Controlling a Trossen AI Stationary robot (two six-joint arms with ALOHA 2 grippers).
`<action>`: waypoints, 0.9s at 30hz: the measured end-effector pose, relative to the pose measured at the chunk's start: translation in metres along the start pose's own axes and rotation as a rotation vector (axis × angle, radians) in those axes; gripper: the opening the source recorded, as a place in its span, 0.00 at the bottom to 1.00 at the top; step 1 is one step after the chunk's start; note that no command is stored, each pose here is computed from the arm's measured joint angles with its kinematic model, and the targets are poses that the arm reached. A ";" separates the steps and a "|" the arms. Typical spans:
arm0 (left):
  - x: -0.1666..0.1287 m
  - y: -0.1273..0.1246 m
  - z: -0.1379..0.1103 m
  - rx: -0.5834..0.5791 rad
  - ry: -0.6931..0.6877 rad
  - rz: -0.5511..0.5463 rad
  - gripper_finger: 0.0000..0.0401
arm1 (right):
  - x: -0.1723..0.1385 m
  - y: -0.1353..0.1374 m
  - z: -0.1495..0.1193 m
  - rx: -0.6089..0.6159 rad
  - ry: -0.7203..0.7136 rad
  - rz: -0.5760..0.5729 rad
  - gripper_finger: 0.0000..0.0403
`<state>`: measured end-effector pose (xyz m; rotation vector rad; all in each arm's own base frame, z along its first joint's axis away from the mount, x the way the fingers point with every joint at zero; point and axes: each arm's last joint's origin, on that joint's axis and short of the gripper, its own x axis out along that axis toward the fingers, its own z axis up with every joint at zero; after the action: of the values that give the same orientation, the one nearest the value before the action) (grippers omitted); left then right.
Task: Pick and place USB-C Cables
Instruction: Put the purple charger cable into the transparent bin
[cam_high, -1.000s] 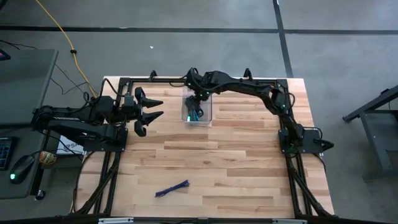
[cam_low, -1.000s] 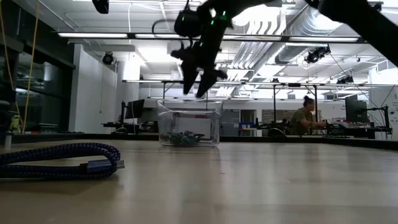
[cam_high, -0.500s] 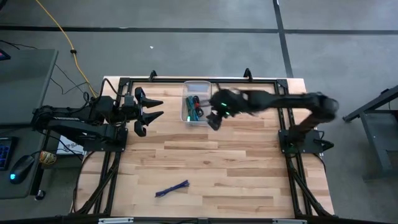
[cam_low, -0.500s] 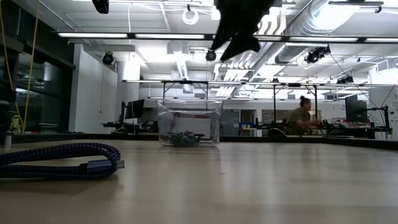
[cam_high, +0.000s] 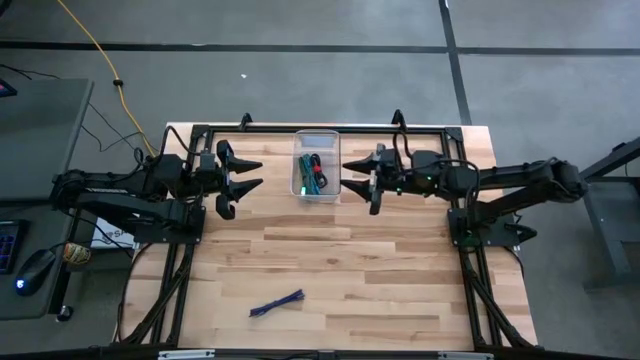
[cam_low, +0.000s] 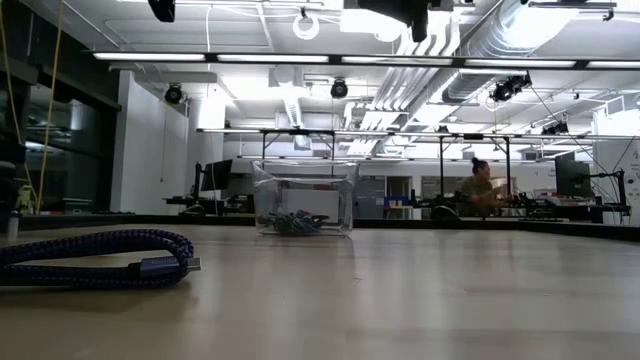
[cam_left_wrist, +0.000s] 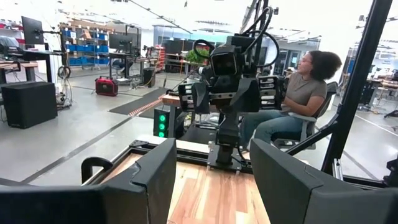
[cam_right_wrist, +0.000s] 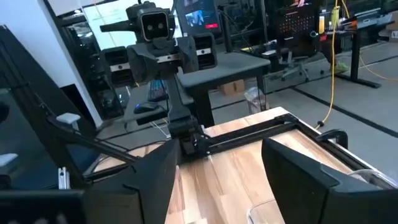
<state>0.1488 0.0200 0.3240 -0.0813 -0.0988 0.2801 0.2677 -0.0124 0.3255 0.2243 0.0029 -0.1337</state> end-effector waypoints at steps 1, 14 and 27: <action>0.000 0.000 0.000 0.000 0.000 0.000 0.46 | 0.000 0.000 0.000 -0.005 -0.001 0.002 0.56; 0.000 0.000 0.000 0.000 0.000 0.000 0.46 | 0.000 0.003 0.003 0.025 -0.011 0.034 0.56; 0.000 0.000 0.000 0.002 0.000 0.000 0.46 | 0.000 0.003 0.003 0.029 -0.006 0.052 0.56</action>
<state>0.1489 0.0201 0.3240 -0.0790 -0.0985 0.2806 0.2681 -0.0100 0.3291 0.2530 -0.0114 -0.0823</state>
